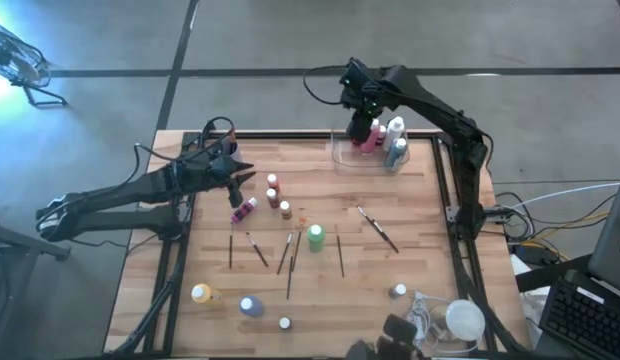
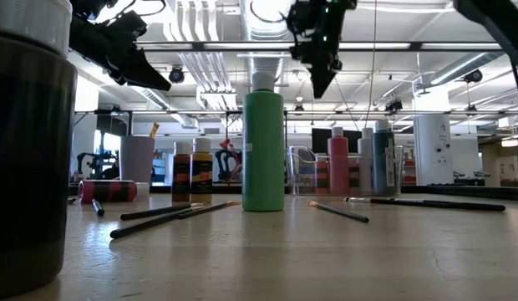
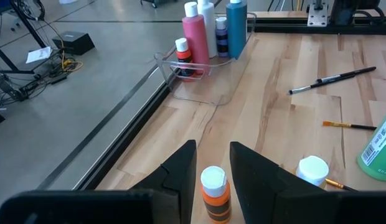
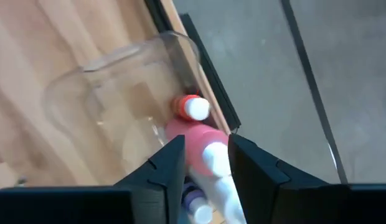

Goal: Pick & Place Paint Supplies
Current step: Put the silver paint brush into the violet cup

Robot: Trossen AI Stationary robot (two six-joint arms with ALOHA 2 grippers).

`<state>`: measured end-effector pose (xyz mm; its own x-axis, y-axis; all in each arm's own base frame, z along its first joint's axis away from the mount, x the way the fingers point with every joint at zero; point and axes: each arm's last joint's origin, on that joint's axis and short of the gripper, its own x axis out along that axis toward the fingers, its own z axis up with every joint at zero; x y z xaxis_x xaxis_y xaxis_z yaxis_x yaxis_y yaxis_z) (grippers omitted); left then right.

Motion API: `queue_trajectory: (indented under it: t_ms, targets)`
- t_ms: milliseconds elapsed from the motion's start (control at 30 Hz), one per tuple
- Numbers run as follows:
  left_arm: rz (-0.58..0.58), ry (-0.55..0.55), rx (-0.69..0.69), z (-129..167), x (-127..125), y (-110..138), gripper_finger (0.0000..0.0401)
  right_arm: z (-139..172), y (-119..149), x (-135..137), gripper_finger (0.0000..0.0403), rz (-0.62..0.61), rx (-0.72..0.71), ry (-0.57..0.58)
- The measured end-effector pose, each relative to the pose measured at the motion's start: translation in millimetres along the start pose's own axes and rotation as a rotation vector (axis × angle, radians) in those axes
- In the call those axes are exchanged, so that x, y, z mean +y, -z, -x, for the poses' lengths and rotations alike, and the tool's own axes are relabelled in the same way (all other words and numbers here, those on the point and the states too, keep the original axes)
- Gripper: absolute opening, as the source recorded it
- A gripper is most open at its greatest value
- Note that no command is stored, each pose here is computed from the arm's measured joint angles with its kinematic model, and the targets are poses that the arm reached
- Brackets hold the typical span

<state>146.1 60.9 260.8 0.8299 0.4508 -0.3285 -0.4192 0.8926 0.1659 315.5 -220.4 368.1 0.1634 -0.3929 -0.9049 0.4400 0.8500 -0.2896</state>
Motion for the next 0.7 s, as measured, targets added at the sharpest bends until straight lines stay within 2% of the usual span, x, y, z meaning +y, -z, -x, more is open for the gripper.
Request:
queue_trajectory:
  t_ms: [267, 367, 533, 700]
  targets:
    - [0.001, -0.001, -0.004, 0.0, 0.1, -0.4, 0.0103, 59.7, 12.7, 38.6, 0.0069, 0.016, -0.124, -0.036]
    - [0.004, 0.0, -0.004, 0.0, 0.1, -0.4, 0.0103, 78.1, 19.0, 53.5, 0.0056, -0.017, -0.158, -0.062]
    - [0.005, -0.001, -0.005, 0.0, 0.1, -0.5, 0.0103, 97.3, 27.2, 78.6, 0.0039, -0.088, -0.176, -0.111]
    - [0.007, -0.001, -0.004, 0.0, 0.1, -0.4, 0.0103, 103.8, 37.0, 104.3, 0.0034, -0.091, -0.115, -0.141]
